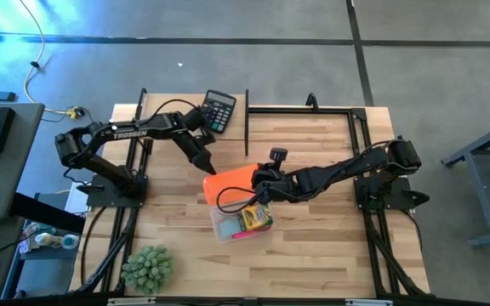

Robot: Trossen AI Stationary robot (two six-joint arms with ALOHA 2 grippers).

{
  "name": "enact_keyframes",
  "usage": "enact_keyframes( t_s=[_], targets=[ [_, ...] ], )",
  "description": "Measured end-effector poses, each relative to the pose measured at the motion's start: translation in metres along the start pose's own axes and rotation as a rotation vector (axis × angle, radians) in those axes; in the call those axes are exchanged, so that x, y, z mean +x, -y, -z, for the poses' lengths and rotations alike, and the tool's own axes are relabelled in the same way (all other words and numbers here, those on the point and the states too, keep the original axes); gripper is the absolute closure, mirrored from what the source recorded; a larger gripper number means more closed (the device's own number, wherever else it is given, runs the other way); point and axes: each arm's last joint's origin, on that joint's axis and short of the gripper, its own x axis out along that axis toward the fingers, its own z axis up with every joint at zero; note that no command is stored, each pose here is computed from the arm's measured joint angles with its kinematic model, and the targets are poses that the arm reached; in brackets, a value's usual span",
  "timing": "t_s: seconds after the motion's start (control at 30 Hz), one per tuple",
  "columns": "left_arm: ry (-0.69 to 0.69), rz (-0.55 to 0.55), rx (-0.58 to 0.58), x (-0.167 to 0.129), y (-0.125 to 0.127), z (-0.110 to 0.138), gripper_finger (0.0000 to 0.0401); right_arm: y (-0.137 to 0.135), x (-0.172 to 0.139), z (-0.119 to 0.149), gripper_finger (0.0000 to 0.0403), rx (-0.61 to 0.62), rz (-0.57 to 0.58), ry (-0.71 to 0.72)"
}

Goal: Pack school essentials
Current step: Close the school supply box

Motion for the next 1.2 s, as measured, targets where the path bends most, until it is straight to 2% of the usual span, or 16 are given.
enact_keyframes(
  t_s=[0.43, 0.7, 0.87, 1.03, 1.2],
  targets=[
    [-0.001, -0.019, 0.023, 0.006, 0.004, 0.000, 0.0211, -0.001, 0.000, 0.000, 0.0388, 0.002, -0.029, 0.001],
    [-0.019, -0.050, 0.057, 0.014, 0.009, 0.004, 0.0211, -0.001, 0.000, 0.000, 0.0349, 0.019, -0.035, 0.004],
    [-0.027, -0.064, 0.076, 0.017, 0.011, 0.005, 0.0211, -0.001, 0.000, 0.000, 0.0328, 0.071, -0.041, 0.004],
    [-0.019, -0.086, 0.077, 0.017, 0.011, 0.005, 0.0211, -0.001, -0.003, -0.006, 0.0325, 0.111, -0.135, 0.021],
    [-0.015, -0.095, 0.084, 0.017, 0.010, 0.005, 0.0211, 0.002, -0.010, -0.016, 0.0325, 0.224, -0.259, 0.015]
  ],
)
